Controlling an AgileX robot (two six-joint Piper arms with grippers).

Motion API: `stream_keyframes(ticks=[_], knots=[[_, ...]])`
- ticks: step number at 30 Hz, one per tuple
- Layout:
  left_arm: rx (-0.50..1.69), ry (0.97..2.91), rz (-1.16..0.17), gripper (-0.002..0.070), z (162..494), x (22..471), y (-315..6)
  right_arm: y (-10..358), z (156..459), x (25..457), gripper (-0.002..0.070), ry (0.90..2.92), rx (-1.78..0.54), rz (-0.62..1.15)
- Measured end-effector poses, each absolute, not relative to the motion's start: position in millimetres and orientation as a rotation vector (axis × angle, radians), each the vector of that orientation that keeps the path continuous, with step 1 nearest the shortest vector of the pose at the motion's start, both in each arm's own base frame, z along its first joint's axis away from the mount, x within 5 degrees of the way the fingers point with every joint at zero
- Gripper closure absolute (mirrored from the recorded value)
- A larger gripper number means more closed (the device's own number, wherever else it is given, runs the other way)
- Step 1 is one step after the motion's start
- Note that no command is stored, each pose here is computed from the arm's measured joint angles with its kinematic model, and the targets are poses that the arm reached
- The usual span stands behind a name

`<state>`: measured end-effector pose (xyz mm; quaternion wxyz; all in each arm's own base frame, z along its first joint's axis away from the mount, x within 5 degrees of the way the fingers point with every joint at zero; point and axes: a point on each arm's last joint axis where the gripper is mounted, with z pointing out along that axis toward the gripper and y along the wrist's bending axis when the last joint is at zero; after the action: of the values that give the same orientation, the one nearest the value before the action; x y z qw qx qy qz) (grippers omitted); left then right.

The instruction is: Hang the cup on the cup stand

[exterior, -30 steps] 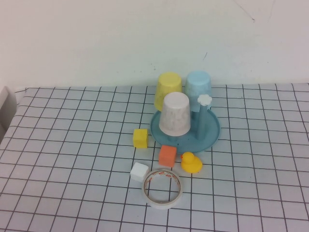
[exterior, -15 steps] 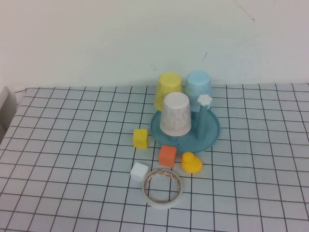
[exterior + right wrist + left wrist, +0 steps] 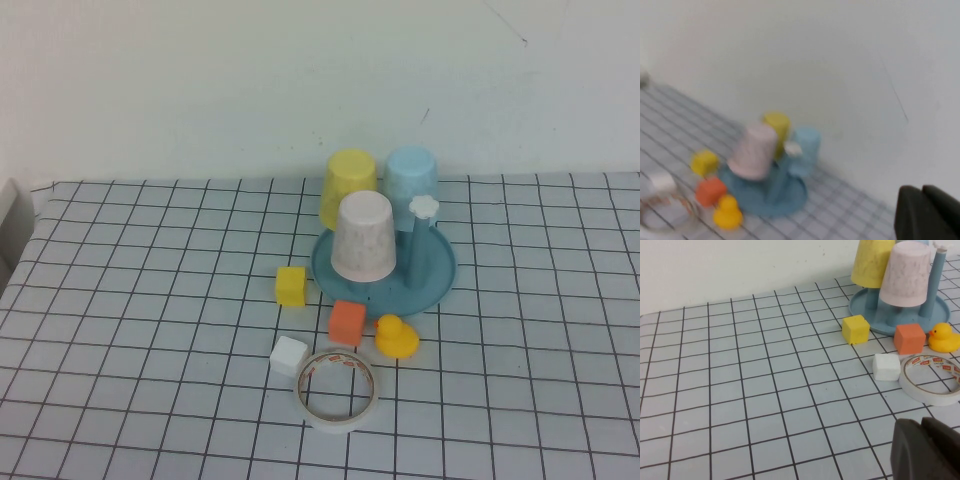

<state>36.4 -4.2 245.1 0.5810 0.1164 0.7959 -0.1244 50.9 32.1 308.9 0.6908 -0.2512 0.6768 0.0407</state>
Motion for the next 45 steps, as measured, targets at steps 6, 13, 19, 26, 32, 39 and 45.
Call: stream_keyframes(ticks=[6,13,19,26,32,39,45], knots=[[0.272,1.86,-0.291,0.0676,245,36,-4,13,253,51,0.0678,1.704,-0.324,-0.017],[0.272,1.86,-0.291,0.0676,245,36,-4,-6,203,51,0.0678,1.746,0.006,-0.124],[0.272,1.86,-0.291,0.0676,245,36,-4,-8,180,54,0.0678,1.772,0.122,-0.07],[0.272,1.86,-0.291,0.0676,245,36,-4,-8,172,52,0.0678,1.861,0.105,-0.086],[0.272,1.86,-0.291,0.0676,245,36,-4,-8,172,52,0.0678,1.871,0.124,-0.075],[0.258,1.862,-0.301,0.0676,245,36,-4,-8,172,52,0.0678,1.867,0.162,-0.047],[0.256,1.863,-0.303,0.0676,245,36,-4,-8,172,52,0.0678,1.867,0.167,-0.043]])
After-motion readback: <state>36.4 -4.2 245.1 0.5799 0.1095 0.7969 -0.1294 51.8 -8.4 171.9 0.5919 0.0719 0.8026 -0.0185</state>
